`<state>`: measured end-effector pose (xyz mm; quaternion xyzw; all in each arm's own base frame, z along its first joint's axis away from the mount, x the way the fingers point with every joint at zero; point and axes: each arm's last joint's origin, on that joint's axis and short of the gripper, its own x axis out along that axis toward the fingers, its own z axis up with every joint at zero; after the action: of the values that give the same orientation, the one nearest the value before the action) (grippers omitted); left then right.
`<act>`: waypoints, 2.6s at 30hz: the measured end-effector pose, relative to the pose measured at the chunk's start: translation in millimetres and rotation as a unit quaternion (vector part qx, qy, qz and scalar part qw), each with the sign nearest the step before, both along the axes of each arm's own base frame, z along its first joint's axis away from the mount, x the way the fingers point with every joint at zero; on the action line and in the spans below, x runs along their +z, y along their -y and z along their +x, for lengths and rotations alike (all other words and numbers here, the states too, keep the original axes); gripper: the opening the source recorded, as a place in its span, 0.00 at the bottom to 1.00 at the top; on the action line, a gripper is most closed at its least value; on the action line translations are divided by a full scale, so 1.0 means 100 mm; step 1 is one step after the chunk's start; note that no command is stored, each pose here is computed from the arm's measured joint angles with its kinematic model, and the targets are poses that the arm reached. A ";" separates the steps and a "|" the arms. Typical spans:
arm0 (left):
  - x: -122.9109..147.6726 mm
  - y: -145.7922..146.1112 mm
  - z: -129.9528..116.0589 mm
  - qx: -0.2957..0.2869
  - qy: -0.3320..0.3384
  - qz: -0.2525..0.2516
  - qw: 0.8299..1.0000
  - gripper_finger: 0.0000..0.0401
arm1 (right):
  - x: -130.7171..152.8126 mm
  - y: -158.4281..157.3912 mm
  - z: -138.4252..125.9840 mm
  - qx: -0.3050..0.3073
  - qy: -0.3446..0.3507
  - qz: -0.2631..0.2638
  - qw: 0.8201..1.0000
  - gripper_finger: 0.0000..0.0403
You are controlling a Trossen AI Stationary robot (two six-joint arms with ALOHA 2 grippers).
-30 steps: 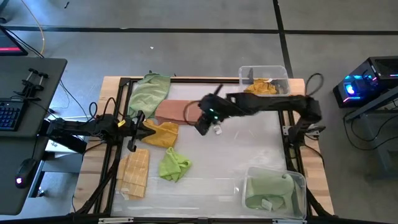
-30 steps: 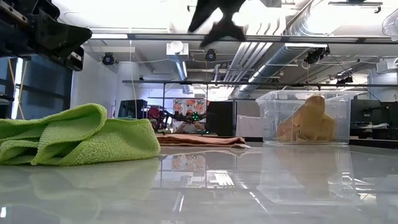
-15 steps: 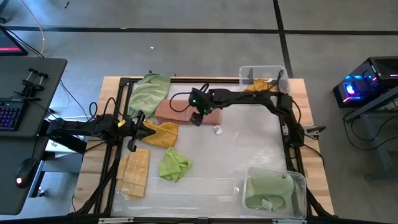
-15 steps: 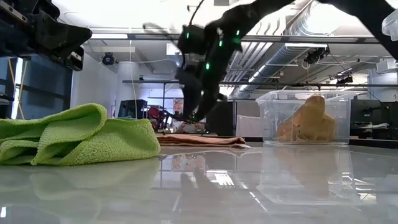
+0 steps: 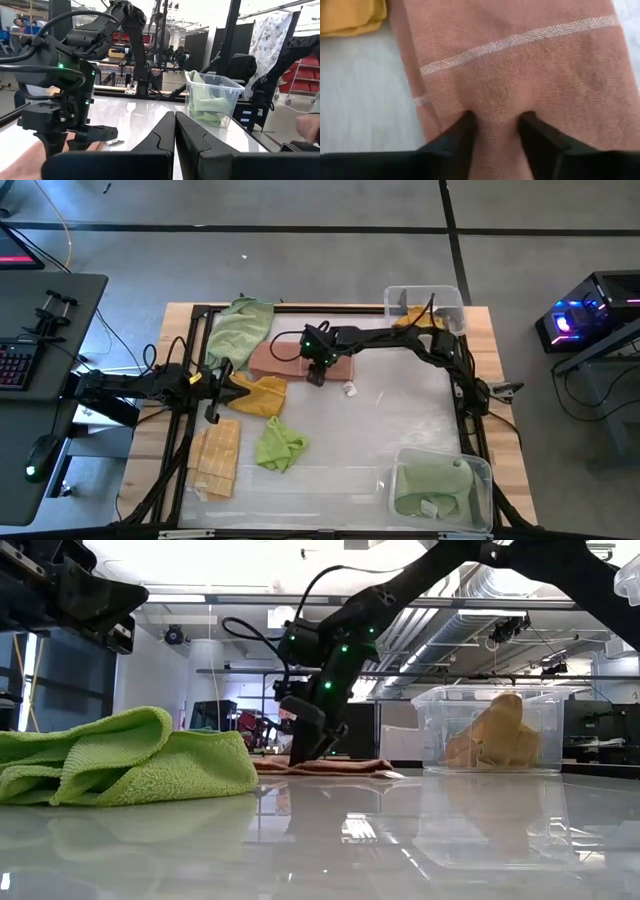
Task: Sort microfiber towel by color & place in baskets
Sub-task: Put the light orange towel into the top transparent bin
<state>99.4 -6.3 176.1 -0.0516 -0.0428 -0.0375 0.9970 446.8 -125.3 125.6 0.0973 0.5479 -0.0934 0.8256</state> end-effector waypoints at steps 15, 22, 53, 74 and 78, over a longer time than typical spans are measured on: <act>0.00 -0.08 0.00 0.129 0.000 -0.012 0.992 0.00 | 1.06 0.04 -0.36 0.030 0.059 -0.026 0.997 0.06; 0.01 -0.09 -0.01 0.157 0.003 -0.015 0.987 0.00 | 2.18 0.02 -0.95 -0.013 0.167 -0.115 0.979 0.04; 0.16 -0.16 -0.07 0.292 0.069 0.007 0.954 0.00 | 2.69 0.66 -2.69 -0.131 -0.134 -0.267 0.945 0.05; 0.16 -0.16 -0.07 0.292 0.069 0.007 0.954 0.00 | 1.48 1.65 -2.64 -0.237 -0.288 -0.022 0.927 0.28; 0.16 -0.16 -0.07 0.292 0.069 0.007 0.954 0.00 | 1.70 1.58 -2.74 -0.266 -0.260 -0.042 0.927 0.34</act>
<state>92.8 10.1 192.0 -0.0270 -0.1240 0.2517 0.9595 172.9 -283.0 295.4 0.1767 0.6930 -0.3549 0.6022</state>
